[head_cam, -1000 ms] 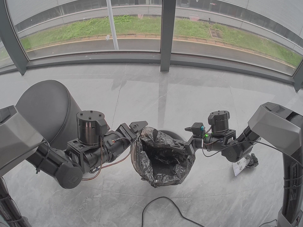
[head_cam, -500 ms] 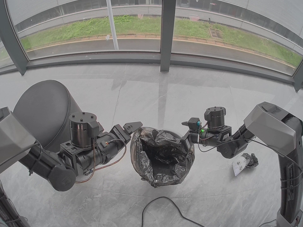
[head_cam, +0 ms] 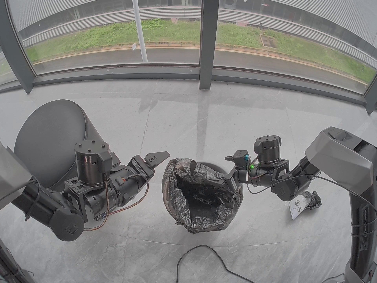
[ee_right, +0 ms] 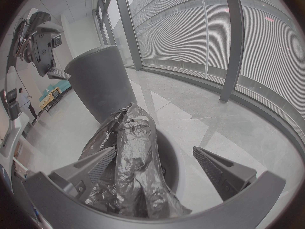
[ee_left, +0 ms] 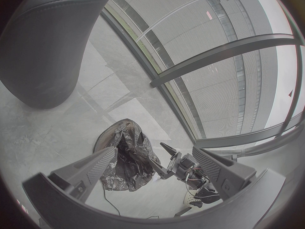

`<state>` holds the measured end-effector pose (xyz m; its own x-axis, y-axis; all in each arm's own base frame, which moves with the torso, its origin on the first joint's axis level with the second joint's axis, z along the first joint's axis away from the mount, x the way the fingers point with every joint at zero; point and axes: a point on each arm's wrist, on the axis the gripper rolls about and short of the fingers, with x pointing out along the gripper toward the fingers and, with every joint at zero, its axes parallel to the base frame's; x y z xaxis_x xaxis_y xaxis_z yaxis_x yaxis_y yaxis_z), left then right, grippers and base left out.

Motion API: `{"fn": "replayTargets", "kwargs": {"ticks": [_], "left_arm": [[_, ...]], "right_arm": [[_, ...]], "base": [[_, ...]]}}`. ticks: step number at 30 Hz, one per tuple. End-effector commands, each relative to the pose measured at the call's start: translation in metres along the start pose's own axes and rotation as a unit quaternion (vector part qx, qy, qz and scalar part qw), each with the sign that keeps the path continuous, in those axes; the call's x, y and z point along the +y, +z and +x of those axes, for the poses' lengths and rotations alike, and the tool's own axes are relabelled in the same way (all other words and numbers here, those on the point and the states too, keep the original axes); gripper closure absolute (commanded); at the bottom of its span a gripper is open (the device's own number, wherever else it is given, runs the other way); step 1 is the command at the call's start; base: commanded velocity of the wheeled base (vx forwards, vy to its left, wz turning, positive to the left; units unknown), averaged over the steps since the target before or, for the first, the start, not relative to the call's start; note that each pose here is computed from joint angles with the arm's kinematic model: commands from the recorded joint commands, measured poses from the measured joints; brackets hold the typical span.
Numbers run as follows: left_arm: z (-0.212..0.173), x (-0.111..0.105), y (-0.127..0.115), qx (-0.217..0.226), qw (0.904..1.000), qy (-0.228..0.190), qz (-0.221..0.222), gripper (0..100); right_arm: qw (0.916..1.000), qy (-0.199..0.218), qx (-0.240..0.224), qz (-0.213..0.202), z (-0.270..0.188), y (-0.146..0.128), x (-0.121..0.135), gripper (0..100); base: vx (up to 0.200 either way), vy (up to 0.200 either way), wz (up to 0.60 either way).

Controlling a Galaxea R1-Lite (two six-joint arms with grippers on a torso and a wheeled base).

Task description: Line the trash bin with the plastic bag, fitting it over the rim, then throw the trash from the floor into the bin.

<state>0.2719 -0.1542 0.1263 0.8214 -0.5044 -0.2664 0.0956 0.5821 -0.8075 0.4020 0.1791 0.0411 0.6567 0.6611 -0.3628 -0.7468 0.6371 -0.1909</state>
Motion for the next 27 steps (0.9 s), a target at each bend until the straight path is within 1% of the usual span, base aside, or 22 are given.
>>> {"fn": "replayTargets", "kwargs": {"ticks": [1,4,7,10,14,15,16,20,22,27], "left_arm": [[-0.005,0.002,-0.002,0.002,1.0,0.003,0.0,0],[-0.006,0.001,-0.001,0.001,1.0,0.002,0.0,0],[-0.011,-0.004,0.002,-0.005,1.0,-0.006,0.001,0],[-0.021,-0.01,0.006,-0.01,0.9999,-0.013,0.001,0],[-0.035,-0.012,0.014,-0.014,0.9999,-0.005,-0.002,0],[-0.035,-0.012,0.014,-0.014,0.9999,-0.005,-0.002,0],[-0.04,-0.01,0.017,-0.019,0.9998,-0.002,-0.004,0],[-0.044,-0.006,0.022,-0.028,0.9996,0.005,-0.008,0],[-0.045,-0.003,0.023,-0.028,0.9995,0.008,-0.009,0],[-0.043,-0.002,0.022,-0.026,0.9996,0.01,-0.008,0]], "right_arm": [[0.9999,0.007,0.012,0.004,-0.017,0.0,0.008,0],[0.9996,0.017,0.022,0.003,-0.006,-0.01,0.015,0],[0.9995,0.021,0.025,0.002,0.014,-0.021,0.015,0],[0.9996,0.021,0.018,-0.001,0.027,-0.023,0.014,0],[0.9999,0.014,0.006,-0.008,0.036,-0.022,0.009,0],[0.9999,0.014,0.006,-0.008,0.036,-0.022,0.009,100],[0.9998,0.011,-0.002,-0.016,0.036,-0.019,0.007,100],[0.9996,0.008,-0.013,-0.023,0.034,-0.01,0.006,100],[0.9995,0.005,-0.019,-0.025,0.034,-0.007,0.005,100],[0.998,-0.007,-0.052,-0.037,0.035,0.005,0.002,100]], "base": [[0.0,0.0,0.0],[0.0,0.0,0.0],[0.0,0.0,0.0],[0.0,0.0,0.0],[0.0,0.0,0.0],[0.0,0.0,0.0],[0.0,0.0,0.0],[0.0,0.0,0.0],[0.0,0.0,0.0],[0.0,0.0,0.0]]}}
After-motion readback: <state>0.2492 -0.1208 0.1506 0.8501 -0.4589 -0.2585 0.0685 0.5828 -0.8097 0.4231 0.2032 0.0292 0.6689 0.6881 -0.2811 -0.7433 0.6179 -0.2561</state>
